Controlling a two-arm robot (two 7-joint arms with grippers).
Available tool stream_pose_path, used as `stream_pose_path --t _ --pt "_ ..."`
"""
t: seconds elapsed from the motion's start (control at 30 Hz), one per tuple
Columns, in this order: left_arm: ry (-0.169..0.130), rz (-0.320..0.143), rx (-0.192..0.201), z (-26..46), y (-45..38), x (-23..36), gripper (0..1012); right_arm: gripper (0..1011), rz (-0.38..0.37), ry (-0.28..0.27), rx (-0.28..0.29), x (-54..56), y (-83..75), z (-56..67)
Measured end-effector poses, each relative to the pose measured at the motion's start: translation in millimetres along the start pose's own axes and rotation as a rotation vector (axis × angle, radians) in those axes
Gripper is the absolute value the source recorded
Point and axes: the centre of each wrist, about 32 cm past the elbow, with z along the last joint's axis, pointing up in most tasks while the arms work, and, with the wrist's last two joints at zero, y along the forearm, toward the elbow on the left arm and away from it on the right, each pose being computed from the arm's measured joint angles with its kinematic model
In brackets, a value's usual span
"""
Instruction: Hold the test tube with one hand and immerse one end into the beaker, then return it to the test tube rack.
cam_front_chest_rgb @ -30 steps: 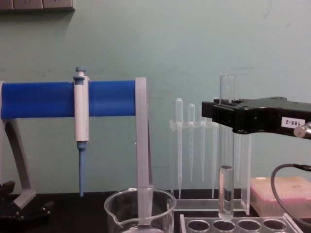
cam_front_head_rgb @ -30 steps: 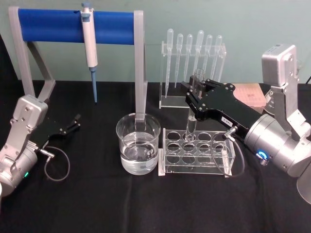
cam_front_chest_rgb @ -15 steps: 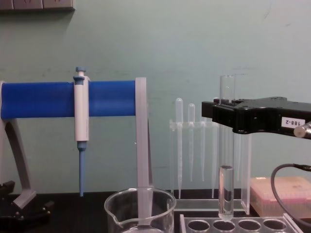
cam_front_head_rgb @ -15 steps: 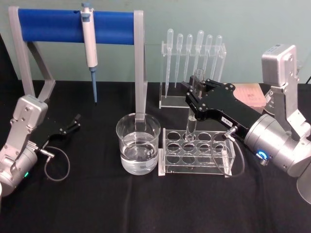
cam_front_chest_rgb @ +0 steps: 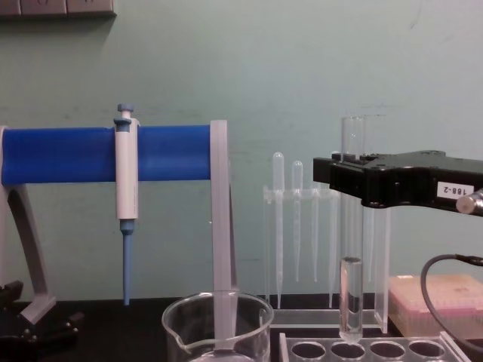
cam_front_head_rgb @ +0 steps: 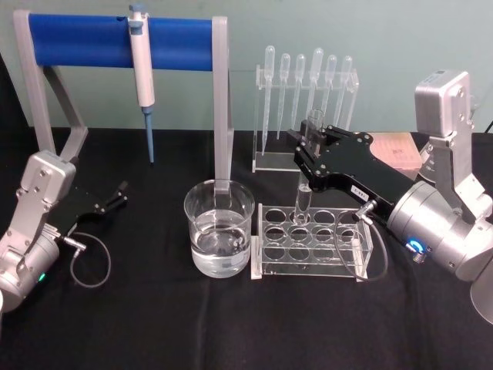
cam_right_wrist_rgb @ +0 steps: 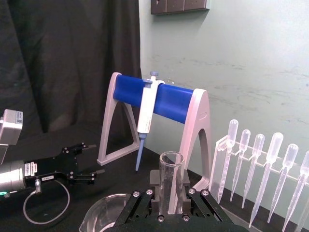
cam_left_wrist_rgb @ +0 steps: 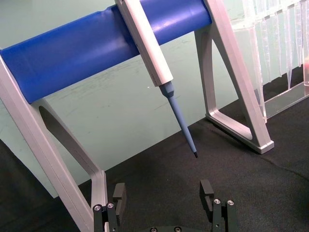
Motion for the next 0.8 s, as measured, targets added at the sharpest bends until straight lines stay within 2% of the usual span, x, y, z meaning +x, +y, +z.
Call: stream_pose_path --t 0.8 --pt "0.0 0.0 0.0 0.0 0.0 0.0 1000 228 0.0 0.0 0.0 0.0 0.0 0.0"
